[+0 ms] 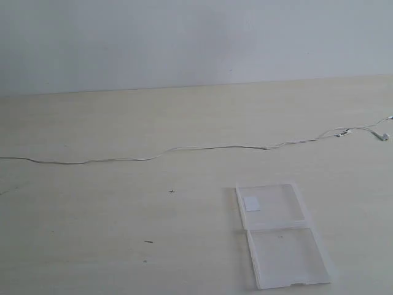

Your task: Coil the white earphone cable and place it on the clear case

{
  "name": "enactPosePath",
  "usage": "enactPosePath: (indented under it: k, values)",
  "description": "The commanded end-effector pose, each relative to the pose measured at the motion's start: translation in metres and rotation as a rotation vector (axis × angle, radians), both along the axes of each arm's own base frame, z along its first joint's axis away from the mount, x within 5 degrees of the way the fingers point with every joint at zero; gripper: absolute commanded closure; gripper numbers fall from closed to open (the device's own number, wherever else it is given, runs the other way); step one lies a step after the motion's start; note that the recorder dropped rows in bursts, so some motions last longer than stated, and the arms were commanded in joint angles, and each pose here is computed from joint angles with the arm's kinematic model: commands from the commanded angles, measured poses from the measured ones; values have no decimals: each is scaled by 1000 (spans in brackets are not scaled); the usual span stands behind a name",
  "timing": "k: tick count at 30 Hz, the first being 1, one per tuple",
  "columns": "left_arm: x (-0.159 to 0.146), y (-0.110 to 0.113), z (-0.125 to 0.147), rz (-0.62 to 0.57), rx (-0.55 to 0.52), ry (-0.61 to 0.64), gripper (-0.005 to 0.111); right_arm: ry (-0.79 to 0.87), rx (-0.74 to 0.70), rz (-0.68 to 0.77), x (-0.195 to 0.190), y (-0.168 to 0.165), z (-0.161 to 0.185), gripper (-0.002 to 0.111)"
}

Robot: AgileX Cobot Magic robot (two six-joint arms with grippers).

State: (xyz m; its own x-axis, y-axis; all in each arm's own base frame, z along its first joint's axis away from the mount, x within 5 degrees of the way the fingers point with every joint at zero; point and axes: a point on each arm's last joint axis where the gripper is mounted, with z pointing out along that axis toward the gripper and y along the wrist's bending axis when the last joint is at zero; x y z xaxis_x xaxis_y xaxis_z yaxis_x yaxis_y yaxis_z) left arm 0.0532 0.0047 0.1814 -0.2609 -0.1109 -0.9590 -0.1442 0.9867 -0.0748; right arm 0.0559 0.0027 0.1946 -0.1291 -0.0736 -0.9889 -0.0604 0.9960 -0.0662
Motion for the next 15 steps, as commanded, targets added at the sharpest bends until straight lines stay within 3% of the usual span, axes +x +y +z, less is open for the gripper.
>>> enactPosePath:
  k: [1, 5, 9, 13, 15]
  values:
    - [0, 0, 0, -2, -7, -11, 107, -149, -45, 1, 1, 0, 12, 108]
    - [0, 0, 0, -2, -7, -11, 107, -193, -29, 1, 0, 0, 16, 108]
    - [0, 0, 0, -2, -7, -11, 107, -314, 211, -5, -1, -1, 28, 108]
    - [0, 0, 0, -2, -7, -11, 107, -297, 249, 0, -3, 0, 42, 108]
    - [0, 0, 0, -2, -7, -11, 107, -210, 225, 1, 5, 1, 65, 108]
